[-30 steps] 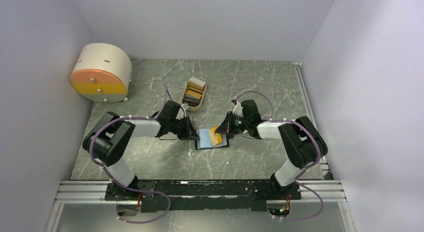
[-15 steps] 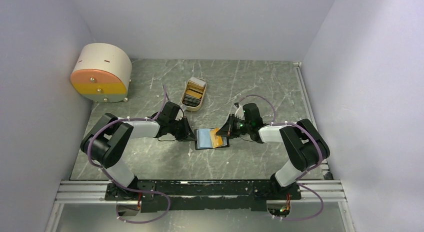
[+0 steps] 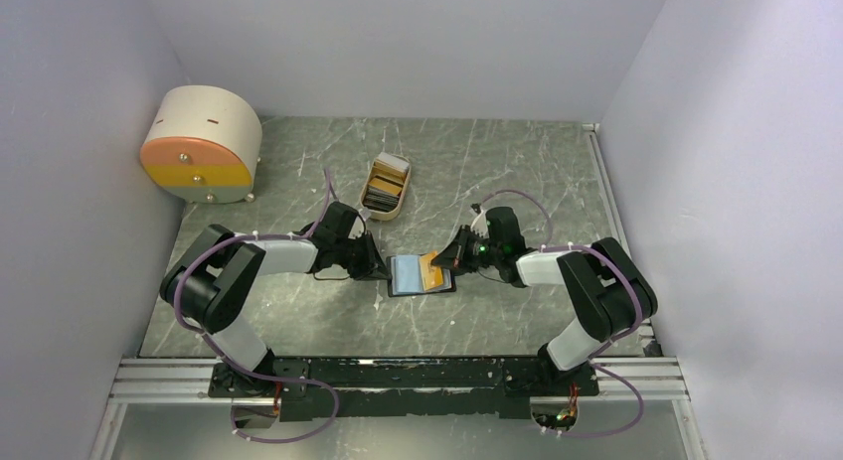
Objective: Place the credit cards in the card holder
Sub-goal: Insert the credit card into the card holder, then close the card holder at the center of the board.
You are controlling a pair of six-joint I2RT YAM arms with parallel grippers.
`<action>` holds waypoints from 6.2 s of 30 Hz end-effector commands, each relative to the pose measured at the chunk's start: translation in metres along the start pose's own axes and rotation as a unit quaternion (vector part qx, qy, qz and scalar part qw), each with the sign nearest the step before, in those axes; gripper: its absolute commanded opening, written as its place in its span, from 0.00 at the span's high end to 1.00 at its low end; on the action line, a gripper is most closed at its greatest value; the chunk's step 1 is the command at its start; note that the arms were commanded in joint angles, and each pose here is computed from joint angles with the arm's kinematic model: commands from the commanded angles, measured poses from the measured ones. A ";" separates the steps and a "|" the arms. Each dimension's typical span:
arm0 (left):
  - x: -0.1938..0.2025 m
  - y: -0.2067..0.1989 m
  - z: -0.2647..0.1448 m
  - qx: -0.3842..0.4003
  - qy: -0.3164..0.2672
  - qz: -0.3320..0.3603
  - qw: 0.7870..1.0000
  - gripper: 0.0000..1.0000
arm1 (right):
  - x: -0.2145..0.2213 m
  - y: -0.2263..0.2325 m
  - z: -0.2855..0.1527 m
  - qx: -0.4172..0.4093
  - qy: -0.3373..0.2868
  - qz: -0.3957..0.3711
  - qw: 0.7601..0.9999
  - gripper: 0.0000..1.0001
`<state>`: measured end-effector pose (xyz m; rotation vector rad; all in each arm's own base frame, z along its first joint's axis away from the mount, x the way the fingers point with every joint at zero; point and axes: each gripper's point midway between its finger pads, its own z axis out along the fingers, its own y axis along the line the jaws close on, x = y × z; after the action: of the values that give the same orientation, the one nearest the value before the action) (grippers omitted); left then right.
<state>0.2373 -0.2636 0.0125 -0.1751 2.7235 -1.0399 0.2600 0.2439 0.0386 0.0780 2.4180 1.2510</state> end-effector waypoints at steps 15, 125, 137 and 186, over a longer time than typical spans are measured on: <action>0.023 0.022 0.005 -0.032 0.035 -0.002 0.999 0.87 | -0.006 0.005 0.005 -0.035 -0.021 0.027 0.999 1.00; 0.028 -0.023 -0.026 0.026 0.016 0.003 1.000 0.83 | -0.006 0.033 0.001 0.102 -0.022 -0.154 0.983 0.52; 0.014 -0.038 -0.024 0.044 0.006 0.030 0.999 0.78 | -0.055 -0.001 -0.040 0.271 -0.055 -0.264 0.924 0.57; 0.016 -0.024 -0.012 0.025 0.018 0.032 0.999 0.78 | -0.022 0.008 -0.038 0.194 -0.012 -0.198 0.961 1.00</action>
<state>0.2109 -0.2699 0.0191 -0.1138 2.7761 -1.0721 0.2721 0.1982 0.0523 -0.2835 2.5006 0.4333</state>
